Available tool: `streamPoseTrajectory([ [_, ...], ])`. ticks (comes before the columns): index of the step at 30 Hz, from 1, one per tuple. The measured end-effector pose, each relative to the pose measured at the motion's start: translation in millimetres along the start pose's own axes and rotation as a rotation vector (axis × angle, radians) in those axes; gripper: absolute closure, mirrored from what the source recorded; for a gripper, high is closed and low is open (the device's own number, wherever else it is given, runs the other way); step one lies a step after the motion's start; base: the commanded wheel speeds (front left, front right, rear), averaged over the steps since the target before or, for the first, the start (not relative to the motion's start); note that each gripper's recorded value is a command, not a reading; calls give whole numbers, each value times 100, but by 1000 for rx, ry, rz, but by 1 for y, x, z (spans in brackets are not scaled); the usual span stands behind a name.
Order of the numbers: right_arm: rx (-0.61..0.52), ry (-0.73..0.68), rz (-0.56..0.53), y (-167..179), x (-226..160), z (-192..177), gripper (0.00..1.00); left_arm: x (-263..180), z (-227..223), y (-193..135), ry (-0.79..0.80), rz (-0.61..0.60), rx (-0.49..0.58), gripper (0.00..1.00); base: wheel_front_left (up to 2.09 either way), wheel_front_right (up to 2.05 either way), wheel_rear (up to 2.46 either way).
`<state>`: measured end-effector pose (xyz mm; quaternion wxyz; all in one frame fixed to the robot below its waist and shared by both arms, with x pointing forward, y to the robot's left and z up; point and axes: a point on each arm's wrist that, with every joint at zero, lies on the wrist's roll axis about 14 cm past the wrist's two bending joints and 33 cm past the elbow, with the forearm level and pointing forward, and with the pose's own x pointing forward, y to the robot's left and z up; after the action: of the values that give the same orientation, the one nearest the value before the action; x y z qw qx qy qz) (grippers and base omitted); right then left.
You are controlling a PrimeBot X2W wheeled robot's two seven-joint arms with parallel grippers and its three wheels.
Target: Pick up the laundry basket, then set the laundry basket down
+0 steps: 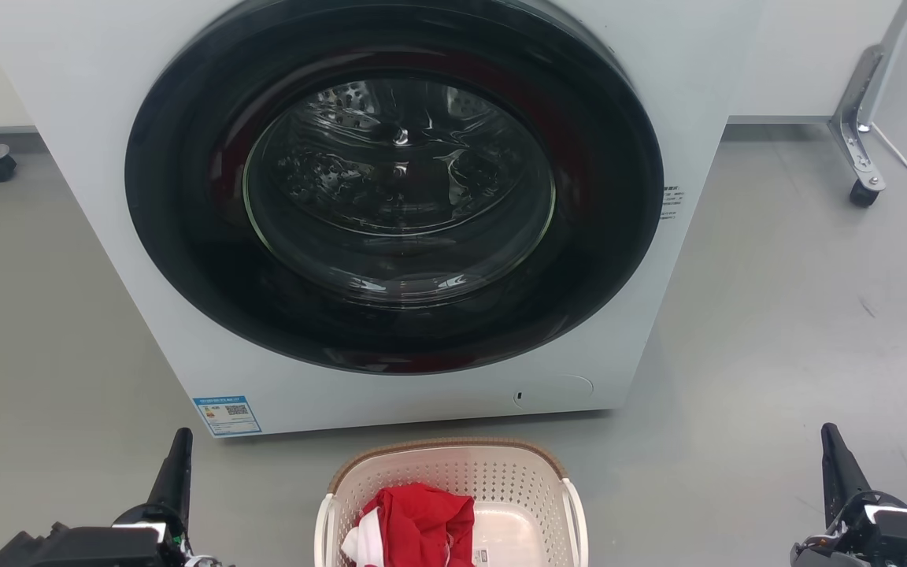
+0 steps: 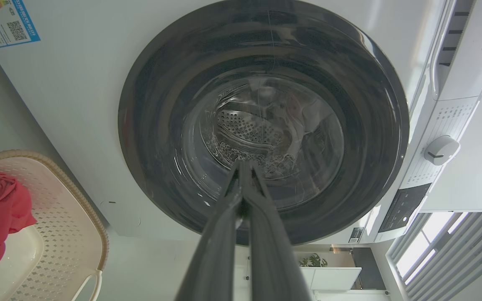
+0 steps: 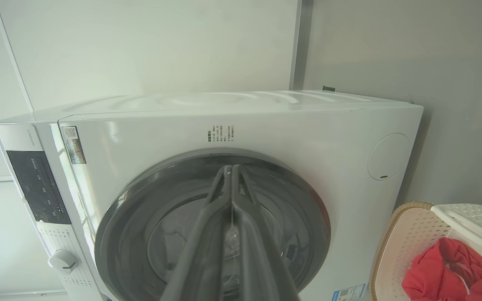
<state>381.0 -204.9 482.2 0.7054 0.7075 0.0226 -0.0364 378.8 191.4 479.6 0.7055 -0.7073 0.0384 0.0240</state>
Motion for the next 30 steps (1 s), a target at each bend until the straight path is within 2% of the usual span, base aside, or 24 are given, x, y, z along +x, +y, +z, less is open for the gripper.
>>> streamPoseTrajectory([
  [30, 0, 0, 0, 0, 0, 0, 100, 0, 0, 0, 0, 1, 0, 100, 0, 0, 0],
])
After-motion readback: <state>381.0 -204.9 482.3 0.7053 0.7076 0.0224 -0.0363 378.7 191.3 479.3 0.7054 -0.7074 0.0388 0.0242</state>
